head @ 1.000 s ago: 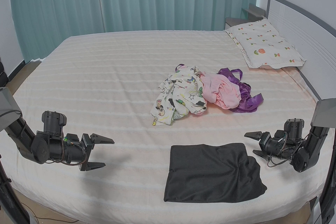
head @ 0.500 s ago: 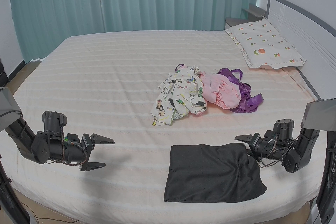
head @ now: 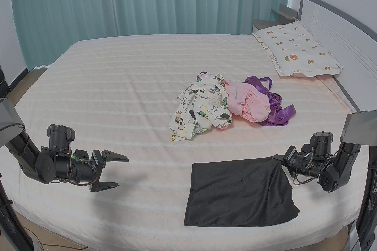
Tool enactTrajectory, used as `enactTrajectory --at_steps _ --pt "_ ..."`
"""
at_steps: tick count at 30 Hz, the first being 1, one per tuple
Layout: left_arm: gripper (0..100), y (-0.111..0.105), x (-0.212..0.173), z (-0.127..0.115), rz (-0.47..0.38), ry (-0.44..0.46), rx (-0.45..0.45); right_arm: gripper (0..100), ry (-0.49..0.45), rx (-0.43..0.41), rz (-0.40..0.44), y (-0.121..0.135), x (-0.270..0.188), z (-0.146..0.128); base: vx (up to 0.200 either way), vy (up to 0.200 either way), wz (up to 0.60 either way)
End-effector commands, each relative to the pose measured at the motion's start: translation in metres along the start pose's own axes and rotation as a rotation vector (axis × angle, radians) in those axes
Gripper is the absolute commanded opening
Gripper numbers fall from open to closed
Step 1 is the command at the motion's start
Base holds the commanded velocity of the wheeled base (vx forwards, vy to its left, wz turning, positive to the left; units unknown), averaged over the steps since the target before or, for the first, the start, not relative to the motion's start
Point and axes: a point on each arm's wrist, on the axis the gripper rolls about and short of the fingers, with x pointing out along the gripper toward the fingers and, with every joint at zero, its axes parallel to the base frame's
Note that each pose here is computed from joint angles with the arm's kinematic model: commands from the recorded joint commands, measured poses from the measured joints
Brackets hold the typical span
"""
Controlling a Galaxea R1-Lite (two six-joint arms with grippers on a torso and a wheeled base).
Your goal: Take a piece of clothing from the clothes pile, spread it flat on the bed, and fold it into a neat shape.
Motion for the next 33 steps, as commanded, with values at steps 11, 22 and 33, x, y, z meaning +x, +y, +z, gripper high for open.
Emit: enactTrajectory --at_steps 11,22,33 --pt "100 0.000 0.000 0.000 0.000 0.000 -0.001 100 -0.070 -0.049 0.048 0.002 -0.004 0.011 0.000 0.000 0.00" --pt "100 0.000 0.000 0.000 0.000 0.000 -0.002 100 -0.031 -0.055 -0.091 -0.023 -0.078 -0.011 0.000 0.000 0.00" --pt "100 0.000 0.000 0.000 0.000 0.000 -0.001 100 0.186 -0.070 -0.122 -0.039 -0.110 -0.046 0.000 0.000 0.00"
